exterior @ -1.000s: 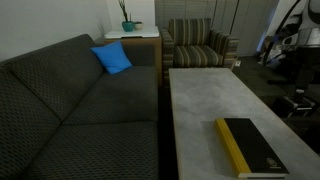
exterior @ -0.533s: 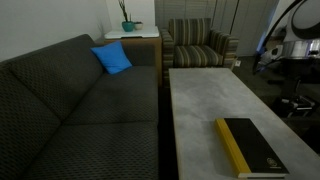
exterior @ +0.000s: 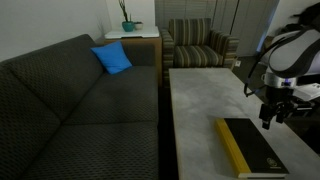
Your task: Open the book on the table
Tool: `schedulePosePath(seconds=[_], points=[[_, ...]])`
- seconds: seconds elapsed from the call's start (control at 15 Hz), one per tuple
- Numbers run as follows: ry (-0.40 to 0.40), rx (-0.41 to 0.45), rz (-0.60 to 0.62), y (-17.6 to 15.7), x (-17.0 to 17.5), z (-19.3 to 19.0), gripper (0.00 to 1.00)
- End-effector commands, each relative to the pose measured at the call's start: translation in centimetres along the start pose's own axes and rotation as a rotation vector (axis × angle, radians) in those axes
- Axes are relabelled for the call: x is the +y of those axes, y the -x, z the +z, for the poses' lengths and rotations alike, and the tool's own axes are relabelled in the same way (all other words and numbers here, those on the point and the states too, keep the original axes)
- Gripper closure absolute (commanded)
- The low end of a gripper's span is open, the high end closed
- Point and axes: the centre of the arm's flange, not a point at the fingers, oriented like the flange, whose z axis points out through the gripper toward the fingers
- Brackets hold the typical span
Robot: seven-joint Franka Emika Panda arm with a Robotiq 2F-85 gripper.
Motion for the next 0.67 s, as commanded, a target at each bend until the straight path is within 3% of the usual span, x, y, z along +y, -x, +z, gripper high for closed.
schedulePosePath(seconds=[0.0,0.4,0.6], points=[[0.039,0.021,0.084,-2.6,1.4,0.4,0.00],[0.041,-0.031,0.171,-2.6,5.3,4.6,0.00],[-0.027,-0.061,0.169,-2.1,6.2,7.1,0.00]])
